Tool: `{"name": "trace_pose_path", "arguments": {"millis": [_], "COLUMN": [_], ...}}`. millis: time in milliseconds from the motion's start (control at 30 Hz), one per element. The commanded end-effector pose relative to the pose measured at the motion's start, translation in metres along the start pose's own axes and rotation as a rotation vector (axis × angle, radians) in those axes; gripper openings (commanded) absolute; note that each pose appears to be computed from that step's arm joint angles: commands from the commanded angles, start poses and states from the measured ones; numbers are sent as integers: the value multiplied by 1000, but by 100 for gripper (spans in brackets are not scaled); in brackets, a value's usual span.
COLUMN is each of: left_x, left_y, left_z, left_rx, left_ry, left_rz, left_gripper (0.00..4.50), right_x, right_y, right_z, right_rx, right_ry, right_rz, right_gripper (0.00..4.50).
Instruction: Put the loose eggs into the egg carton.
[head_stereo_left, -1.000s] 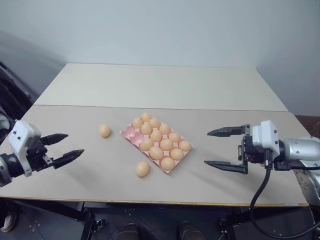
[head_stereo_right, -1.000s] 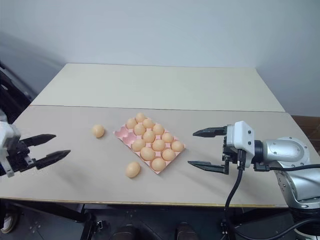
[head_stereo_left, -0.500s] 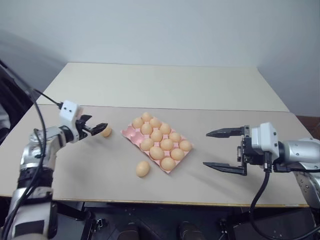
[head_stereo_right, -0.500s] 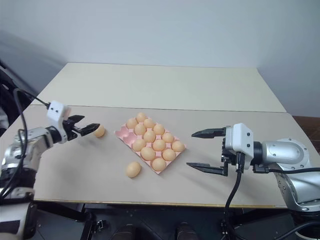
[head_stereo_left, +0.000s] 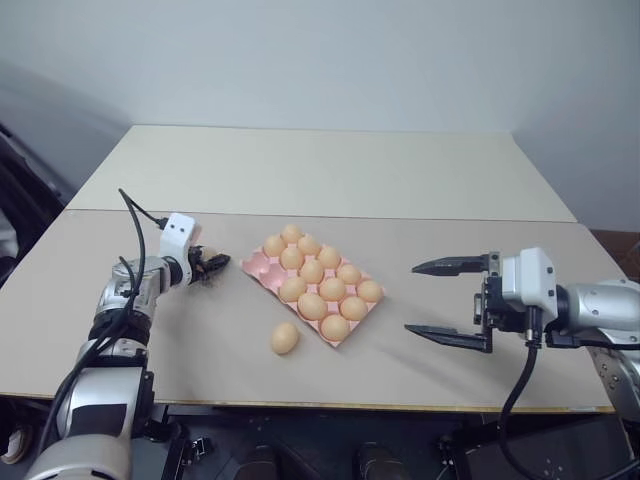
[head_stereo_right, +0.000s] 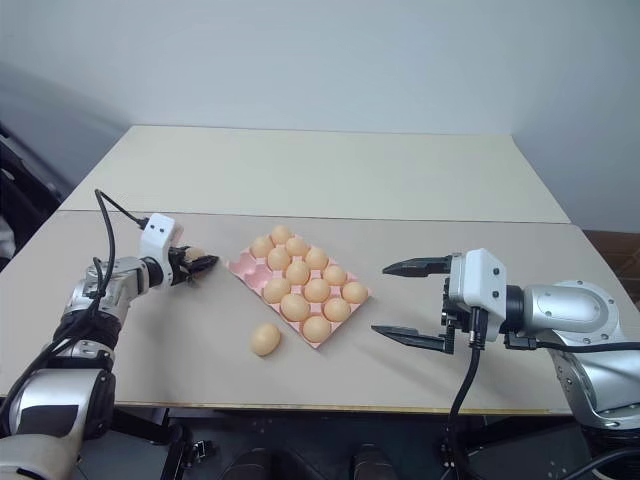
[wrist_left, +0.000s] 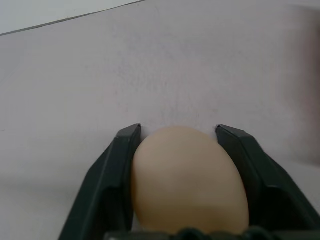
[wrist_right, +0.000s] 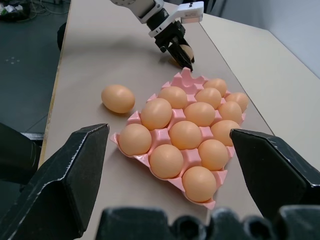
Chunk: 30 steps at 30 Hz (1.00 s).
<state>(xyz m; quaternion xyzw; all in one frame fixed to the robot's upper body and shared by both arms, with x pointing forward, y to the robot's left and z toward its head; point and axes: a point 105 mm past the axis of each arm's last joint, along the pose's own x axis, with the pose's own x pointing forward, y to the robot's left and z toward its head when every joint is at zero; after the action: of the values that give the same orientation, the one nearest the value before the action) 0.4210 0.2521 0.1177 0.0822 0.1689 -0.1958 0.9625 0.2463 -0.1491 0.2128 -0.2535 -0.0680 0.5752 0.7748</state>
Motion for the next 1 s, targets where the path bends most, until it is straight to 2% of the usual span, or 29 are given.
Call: {"name": "trace_pose_path", "arguments": {"millis": [33,167,267,367,567,900,1000], "left_x": [-9,-25,-37,-42,-33,-15,-12], "left_y": [6,-2,-27,-61,-101,-116,-118], "left_z": [18,52,76,85,82,62,60], "left_rx": [42,126,225,302,330,354,354], "left_ry": [-77,-212,-289,-324,-333,-253,-247], "left_rz": [4,-67,-200,-363,-541,-596,-597], "left_gripper": [180,180,180,180,180,180,270], "right_x": [-4,-4,-3,-1,0,-4,-4], "right_y": [-3,-4,-3,-4,-5,-2,-2], "right_z": [10,10,9,10,12,14,14], "right_rx": [-51,-52,-52,-55,-65,-68,-65], "right_ry": [-11,-15,-15,-18,-18,-9,-8], "right_rz": [-21,-24,-22,-19,-25,-52,-59], "right_gripper": [450,450,450,450,450,450,450]}}
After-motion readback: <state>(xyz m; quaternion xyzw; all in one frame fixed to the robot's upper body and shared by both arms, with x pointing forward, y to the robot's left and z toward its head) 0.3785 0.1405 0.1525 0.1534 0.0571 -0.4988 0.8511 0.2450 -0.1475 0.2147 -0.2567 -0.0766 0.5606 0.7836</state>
